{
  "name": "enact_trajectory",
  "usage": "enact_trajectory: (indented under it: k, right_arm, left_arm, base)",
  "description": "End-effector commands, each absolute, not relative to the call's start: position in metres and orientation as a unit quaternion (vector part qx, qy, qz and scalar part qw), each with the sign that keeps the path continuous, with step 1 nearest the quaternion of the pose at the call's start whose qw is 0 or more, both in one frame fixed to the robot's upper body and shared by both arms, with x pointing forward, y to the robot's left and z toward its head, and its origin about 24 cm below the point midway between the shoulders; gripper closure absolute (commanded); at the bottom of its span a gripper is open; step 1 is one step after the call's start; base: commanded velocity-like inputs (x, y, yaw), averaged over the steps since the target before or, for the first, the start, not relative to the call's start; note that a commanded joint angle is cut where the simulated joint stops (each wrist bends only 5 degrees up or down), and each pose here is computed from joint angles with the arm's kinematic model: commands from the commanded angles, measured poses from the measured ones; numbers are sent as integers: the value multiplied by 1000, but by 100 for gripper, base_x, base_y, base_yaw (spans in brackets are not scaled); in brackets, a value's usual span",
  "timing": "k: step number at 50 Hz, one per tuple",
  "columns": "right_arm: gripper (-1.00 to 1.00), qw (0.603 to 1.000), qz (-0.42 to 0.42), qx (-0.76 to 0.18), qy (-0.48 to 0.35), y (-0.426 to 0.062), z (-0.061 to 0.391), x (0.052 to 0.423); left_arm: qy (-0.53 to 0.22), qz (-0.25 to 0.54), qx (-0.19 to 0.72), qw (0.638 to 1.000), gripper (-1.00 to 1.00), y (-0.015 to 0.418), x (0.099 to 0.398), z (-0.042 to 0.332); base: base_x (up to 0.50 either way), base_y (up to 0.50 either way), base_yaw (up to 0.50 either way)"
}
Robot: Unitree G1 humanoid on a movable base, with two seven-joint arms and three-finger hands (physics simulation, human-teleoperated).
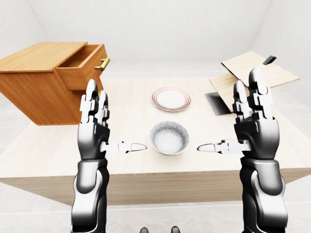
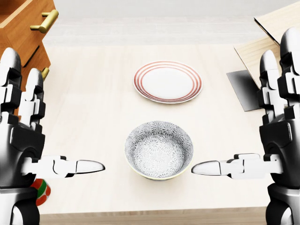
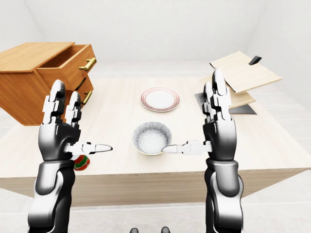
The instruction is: Close the top drawer of the cabinet.
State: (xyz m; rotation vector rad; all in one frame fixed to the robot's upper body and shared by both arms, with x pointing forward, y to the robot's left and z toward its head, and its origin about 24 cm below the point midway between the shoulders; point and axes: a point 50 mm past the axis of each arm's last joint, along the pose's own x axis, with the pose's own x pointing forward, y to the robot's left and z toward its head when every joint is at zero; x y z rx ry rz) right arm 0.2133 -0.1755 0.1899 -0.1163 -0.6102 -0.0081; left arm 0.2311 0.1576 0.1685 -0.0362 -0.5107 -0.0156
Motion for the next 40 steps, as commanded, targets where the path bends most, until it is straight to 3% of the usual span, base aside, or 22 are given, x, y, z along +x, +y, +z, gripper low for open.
enact_trajectory:
  k: [1,30,40]
  right_arm:
    - [-100,947,-4,-62,-316,-175,196,210]
    - [-100,950,-2,-65,-304,-176,192,213]
    - [-100,953,0,-70,-295,-175,188,213]
  left_arm:
    - [-267,-3,-19,963,-100,159,227,174]
    - [-292,-1,-23,956,-100,164,219,184]
    - [-279,4,-23,960,-100,165,221,179]
  base:
    - [0,0,0]
    - [0,0,0]
    - [4,50,0]
